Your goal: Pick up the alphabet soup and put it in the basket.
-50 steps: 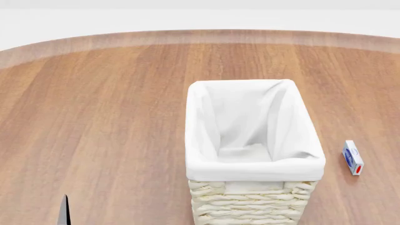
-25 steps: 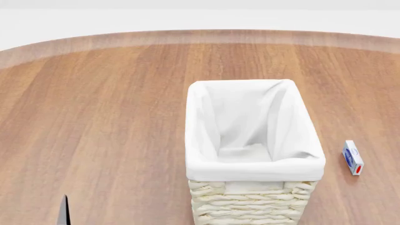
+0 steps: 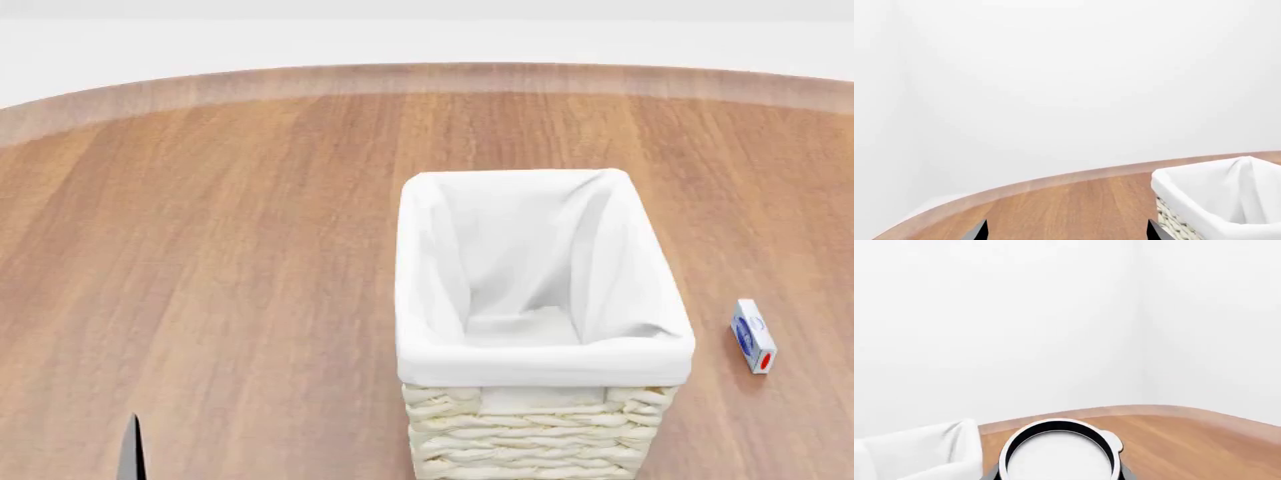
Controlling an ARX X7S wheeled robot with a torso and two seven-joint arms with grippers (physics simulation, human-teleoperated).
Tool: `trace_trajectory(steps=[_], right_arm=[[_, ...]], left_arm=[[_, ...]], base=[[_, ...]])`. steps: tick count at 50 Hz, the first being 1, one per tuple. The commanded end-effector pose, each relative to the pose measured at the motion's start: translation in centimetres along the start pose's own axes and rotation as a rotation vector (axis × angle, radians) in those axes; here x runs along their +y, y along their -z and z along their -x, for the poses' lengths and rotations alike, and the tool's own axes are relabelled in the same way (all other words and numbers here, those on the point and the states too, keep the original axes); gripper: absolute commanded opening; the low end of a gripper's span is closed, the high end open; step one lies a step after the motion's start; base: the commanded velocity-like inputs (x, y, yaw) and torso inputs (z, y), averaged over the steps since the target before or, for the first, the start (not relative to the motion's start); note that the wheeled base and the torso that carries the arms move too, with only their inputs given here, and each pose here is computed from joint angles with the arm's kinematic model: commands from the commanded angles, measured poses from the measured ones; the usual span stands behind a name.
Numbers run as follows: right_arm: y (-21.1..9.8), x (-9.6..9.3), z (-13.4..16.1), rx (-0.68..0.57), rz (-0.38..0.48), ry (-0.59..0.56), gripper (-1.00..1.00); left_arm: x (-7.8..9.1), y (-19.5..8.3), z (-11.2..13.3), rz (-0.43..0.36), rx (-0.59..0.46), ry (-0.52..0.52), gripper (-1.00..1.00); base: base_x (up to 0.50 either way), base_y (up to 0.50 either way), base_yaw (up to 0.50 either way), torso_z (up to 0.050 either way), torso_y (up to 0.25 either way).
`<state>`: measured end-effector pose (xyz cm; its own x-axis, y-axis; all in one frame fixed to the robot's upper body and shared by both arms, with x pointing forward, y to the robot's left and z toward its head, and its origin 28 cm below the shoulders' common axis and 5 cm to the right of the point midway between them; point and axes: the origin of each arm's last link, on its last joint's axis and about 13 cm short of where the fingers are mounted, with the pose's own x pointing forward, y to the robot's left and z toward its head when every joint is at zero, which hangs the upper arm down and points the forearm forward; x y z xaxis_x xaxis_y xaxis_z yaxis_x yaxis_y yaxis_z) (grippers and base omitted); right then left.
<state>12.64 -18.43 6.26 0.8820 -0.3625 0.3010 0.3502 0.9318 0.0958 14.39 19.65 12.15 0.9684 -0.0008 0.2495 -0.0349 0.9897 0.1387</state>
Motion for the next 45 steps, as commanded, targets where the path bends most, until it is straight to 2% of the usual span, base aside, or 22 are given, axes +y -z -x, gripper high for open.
trace_trajectory(steps=[1, 3, 4, 8, 21, 22, 23, 24, 27, 30, 38, 42, 45], right_arm=[[-3.1, 0.5, -1.0, -0.079, 0.028, -0.031, -1.0], [-3.6, 0.5, -1.2, -0.097, 0.027, -0.034, -1.0], [-5.3, 1.1, -2.5, -0.13, 0.037, -0.045, -1.0], [-6.4, 1.5, -3.1, -0.149, 0.038, -0.058, -1.0], [-6.7, 1.6, -3.2, -0.154, 0.032, -0.069, -1.0], [-7.8, 2.9, -4.4, -0.173, 0.012, -0.126, -1.0], [-7.9, 5.0, -5.8, -0.143, -0.002, -0.233, -1.0], [-8.5, 5.7, -6.7, -0.169, -0.01, -0.242, -1.0], [-8.5, 6.0, -6.9, -0.175, -0.012, -0.26, -1.0], [-8.8, 7.6, -8.1, -0.185, -0.022, -0.311, -1.0], [-9.1, 9.7, -9.9, -0.197, -0.04, -0.37, -1.0], [-9.1, 11.7, -11.2, -0.205, -0.103, -0.426, -1.0], [-8.8, 12.8, -11.9, -0.2, -0.104, -0.442, -1.0]], left_arm=[[0.0, 0.0, 0.0, 0.001, 0.001, 0.0, 1.0], [0.0, 0.0, 0.0, 0.002, 0.0, 0.0, 1.0], [0.0, 0.1, 0.0, 0.003, 0.002, 0.0, 1.0], [0.0, 0.1, 0.0, 0.002, 0.004, 0.001, 1.0], [0.0, 0.1, 0.0, 0.002, 0.004, 0.002, 1.0], [0.0, 0.1, 0.0, 0.003, 0.005, 0.003, 1.0], [0.0, 0.2, 0.0, 0.002, 0.005, 0.0, 1.0], [0.0, 0.2, 0.0, 0.002, 0.005, 0.0, 1.0], [0.0, 0.2, 0.0, 0.001, 0.005, -0.001, 1.0], [0.0, 0.2, 0.0, 0.003, 0.007, -0.002, 1.0], [0.0, 0.3, 0.0, 0.002, 0.008, -0.004, 1.0], [0.1, 0.3, 0.0, 0.002, 0.009, -0.007, 1.0], [0.1, 0.3, 0.0, 0.003, 0.01, -0.005, 1.0]], base=[[0.0, 0.0, 0.0, 0.0, 0.01], [0.0, 0.0, 0.0, 0.0, 0.0], [0.0, 0.0, 0.0, 0.0, 0.0], [0.0, 0.0, 0.0, 0.0, 0.0], [0.0, 0.0, 0.0, 0.0, 0.0], [0.0, 0.0, 0.0, 0.0, 0.0], [0.0, 0.0, 0.0, 0.0, 0.01], [0.0, 0.0, 0.0, 0.0, 0.0], [0.0, 0.0, 0.0, 0.0, 0.0], [0.0, 0.0, 0.0, 0.0, 0.0], [0.0, 0.0, 0.0, 0.0, 0.0], [0.0, 0.0, 0.0, 0.0, 0.003], [0.0, 0.0, 0.0, 0.0, 0.0]])
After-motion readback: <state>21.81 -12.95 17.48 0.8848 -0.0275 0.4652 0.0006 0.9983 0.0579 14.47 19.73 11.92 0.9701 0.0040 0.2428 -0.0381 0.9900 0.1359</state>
